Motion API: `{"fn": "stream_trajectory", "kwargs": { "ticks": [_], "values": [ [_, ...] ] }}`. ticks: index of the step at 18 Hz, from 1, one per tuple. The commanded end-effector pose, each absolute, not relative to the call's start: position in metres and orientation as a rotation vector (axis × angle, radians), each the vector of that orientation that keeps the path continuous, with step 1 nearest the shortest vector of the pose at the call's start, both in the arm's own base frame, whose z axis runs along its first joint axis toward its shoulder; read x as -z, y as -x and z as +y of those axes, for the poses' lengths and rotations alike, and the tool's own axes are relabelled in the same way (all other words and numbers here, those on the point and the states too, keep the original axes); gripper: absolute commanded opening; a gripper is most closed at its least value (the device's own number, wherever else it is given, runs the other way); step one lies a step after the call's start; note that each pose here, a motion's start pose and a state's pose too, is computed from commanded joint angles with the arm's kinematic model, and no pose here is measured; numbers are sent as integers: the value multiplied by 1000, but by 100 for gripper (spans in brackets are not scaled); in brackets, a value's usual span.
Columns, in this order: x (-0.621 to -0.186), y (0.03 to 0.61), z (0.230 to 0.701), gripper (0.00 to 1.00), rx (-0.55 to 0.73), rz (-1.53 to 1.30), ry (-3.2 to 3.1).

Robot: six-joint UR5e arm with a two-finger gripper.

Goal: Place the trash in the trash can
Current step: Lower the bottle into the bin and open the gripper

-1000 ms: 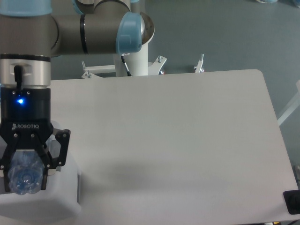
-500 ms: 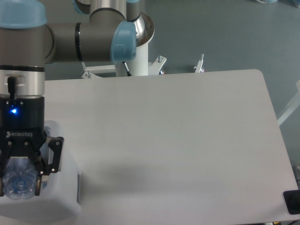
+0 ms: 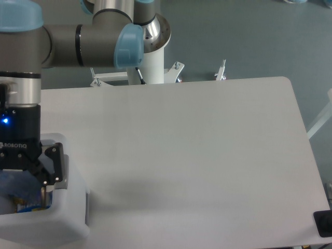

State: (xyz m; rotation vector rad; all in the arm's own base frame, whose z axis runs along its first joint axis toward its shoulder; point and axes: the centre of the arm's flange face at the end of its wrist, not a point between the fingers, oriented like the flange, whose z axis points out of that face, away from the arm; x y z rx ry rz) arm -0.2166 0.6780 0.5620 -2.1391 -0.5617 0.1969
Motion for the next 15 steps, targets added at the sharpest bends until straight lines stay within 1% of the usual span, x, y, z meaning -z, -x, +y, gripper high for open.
{"fn": "stream_trajectory", "kwargs": {
  "ticks": [2, 5, 7, 8, 10, 12, 15],
  "values": [
    [-560, 247, 667, 100, -247, -578, 2150],
    [-562, 295, 634, 100, -378, -582, 2201],
    [-568, 311, 609, 100, -477, -464, 2311],
    [-564, 319, 595, 100, -506, -406, 2398],
    [-564, 334, 570, 100, -539, -293, 2534],
    [-564, 339, 552, 100, -526, -191, 2651],
    [-563, 357, 523, 100, -569, -88, 2780]
  ]
}}
